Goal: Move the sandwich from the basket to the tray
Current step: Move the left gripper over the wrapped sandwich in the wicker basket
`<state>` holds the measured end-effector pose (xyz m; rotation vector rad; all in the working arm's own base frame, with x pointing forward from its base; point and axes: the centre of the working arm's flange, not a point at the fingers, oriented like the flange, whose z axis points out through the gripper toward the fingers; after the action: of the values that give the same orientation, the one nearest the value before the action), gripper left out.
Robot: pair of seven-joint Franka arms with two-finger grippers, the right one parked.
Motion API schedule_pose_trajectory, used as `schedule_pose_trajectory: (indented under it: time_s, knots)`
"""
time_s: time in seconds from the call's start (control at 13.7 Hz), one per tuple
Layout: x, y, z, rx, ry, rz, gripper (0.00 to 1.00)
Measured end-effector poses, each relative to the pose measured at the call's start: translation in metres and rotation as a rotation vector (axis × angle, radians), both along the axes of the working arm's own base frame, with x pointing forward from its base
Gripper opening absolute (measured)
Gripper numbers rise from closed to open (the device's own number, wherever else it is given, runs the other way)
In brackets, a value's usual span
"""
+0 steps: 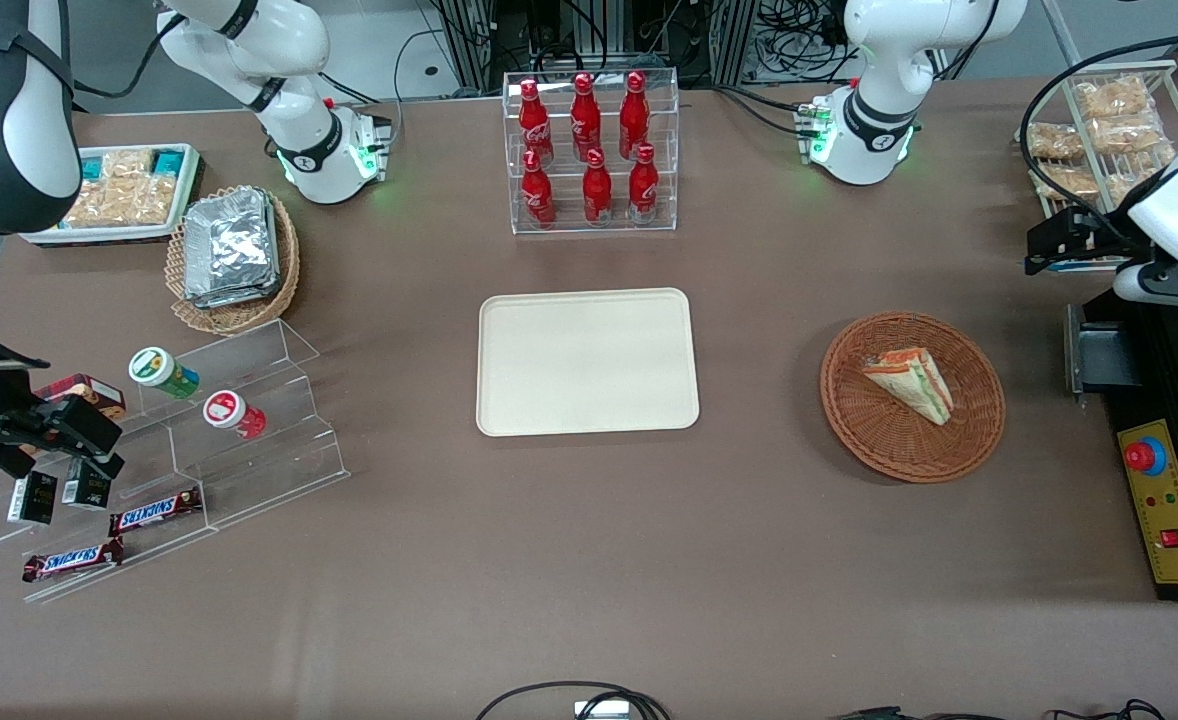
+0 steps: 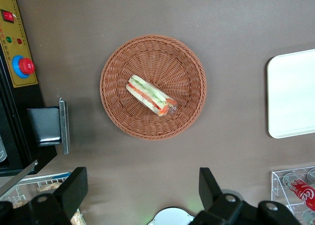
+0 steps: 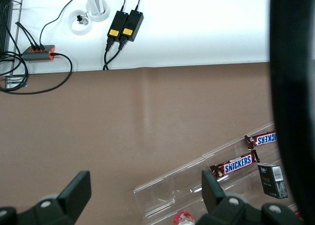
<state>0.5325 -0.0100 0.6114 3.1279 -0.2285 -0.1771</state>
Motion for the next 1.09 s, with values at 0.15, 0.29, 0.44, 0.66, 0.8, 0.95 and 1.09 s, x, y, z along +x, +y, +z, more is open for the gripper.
schedule_pose_trajectory:
  time_s: [0.15,0.29,0.44,0.66,0.8,0.95,1.09]
  knots:
    - [0.0,0.001,0.0,0.001,0.002,0.012,1.0]
    - [0.001,0.001,-0.002,0.005,0.005,0.044,1.0]
    - [0.004,0.002,-0.009,0.008,0.017,0.066,1.0]
    - [0.012,0.003,-0.042,0.022,0.047,0.122,1.0]
    - [0.018,0.003,-0.085,0.031,0.051,0.183,1.0]
    - [0.018,0.003,-0.123,0.041,0.048,0.26,1.0]
    - [0.016,0.003,-0.15,0.051,0.037,0.343,1.0]
